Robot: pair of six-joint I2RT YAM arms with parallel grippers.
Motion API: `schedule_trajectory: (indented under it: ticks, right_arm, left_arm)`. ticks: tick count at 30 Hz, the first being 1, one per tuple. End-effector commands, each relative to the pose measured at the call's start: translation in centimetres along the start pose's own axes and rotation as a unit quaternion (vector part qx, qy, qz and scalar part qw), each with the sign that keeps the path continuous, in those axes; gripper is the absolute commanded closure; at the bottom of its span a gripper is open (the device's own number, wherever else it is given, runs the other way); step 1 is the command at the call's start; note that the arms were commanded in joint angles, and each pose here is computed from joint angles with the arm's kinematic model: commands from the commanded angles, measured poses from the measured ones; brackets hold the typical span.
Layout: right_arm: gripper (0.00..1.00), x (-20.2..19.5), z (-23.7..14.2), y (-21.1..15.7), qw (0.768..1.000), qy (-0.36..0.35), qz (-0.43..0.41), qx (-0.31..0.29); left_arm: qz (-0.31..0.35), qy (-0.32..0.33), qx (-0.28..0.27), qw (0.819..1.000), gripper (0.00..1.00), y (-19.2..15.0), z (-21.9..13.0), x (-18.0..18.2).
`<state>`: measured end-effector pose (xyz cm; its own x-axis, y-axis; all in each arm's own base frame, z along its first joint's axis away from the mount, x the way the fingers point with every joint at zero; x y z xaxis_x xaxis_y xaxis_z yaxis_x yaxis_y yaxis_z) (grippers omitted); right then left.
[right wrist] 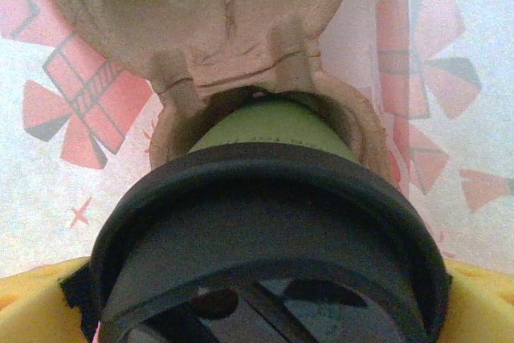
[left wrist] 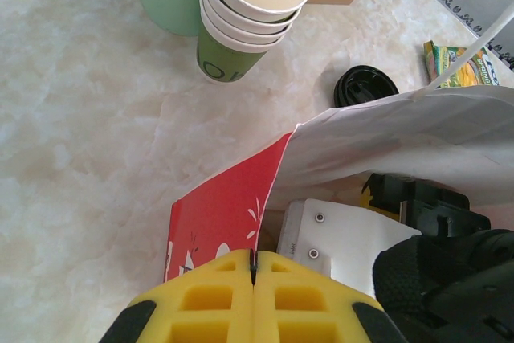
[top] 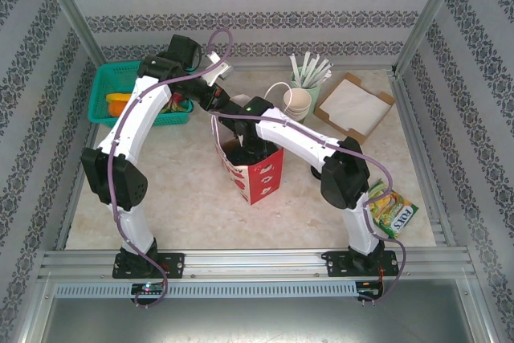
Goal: Pack the takeout coffee
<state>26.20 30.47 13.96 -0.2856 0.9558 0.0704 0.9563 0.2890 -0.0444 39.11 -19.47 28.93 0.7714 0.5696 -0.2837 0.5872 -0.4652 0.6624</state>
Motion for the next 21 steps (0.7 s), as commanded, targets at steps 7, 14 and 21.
schedule_trajectory:
  ticks: [7,14,21]
  right_arm:
    - [0.02,0.1,-3.8,-0.6,0.999,0.004,-0.002,-0.036]
    - [0.02,0.3,-6.1,0.0,0.998,0.009,-0.004,-0.067]
    - [0.02,-0.4,-10.2,0.3,0.991,0.009,0.003,-0.136]
  left_arm:
    - [0.012,-0.010,-0.030,0.999,1.00,1.1,-1.3,-1.0]
    - [-0.004,-0.035,-0.044,0.998,1.00,1.4,-1.5,-1.8]
    - [-0.057,-0.013,-0.048,0.997,1.00,1.2,-1.3,-1.1]
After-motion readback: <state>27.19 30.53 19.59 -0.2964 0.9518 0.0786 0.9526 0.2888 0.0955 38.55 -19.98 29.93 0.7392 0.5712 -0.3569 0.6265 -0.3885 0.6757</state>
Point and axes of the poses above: each hand's point on the last joint's axis, 136 mm out from that joint toward the fingers, its own z axis out along the fingers, its own x axis along the line the jaws close on, y = z × x, the point moved 2 cm from there along -z, back along the fingers, and after that the axes turned 2 degrees about z, right-handed, at the moved point
